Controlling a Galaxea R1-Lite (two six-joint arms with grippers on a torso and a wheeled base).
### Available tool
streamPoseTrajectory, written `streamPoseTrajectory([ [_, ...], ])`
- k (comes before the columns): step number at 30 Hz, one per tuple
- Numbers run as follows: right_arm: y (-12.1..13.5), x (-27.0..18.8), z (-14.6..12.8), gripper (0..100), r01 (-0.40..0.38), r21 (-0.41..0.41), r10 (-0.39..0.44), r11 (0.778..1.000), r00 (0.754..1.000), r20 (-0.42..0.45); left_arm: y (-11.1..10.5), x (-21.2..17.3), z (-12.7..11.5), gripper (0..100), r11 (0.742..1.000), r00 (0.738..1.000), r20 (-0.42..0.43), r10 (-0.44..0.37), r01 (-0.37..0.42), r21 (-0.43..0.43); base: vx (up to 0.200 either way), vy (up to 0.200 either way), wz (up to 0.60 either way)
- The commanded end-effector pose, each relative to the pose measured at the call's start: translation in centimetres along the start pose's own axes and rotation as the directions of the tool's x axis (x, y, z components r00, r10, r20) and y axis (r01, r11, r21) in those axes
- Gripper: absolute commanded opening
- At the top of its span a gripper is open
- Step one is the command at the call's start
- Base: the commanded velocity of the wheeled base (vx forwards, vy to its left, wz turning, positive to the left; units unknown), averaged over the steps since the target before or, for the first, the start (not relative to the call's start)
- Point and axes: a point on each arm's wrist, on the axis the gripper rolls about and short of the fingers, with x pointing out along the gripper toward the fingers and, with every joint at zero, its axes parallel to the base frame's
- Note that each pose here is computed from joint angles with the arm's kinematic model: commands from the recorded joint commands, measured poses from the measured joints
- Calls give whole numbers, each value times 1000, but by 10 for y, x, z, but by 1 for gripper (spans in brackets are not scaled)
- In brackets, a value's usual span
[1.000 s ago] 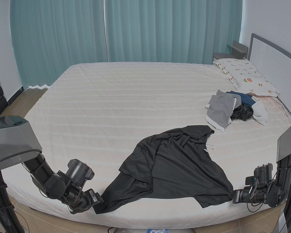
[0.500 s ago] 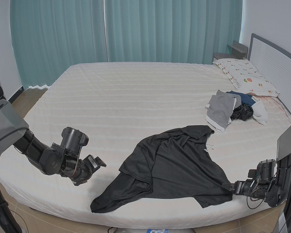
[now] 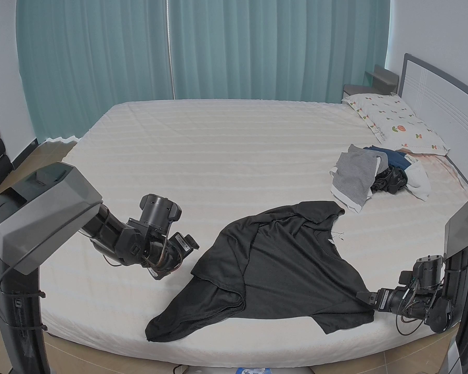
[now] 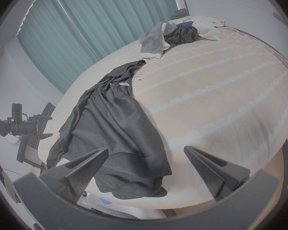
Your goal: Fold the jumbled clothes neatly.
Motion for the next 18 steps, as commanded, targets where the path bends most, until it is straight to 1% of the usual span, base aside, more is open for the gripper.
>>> streamPoseTrajectory([
  [1,1,-2,-5,100,0,-2,0,1000,1000,-23,-4,21,-10,100,1000,1000,-20,11,-10,20,0,0,0],
  [5,3,-2,-5,100,-5,-5,5,1000,1000,-24,-10,23,-16,100,999,1000,-28,-1,2,42,0,0,0],
  [9,3,-2,-5,100,-6,6,6,1000,1000,-24,-11,33,-21,100,997,999,-36,5,-2,77,0,0,0],
  [14,5,-2,-6,100,-12,17,13,1000,999,-32,-13,35,-21,100,997,999,-33,1,2,79,0,0,0],
  [18,6,-1,-8,100,-15,17,16,1000,999,-39,-18,37,-25,100,996,999,-37,-9,12,90,0,0,0],
])
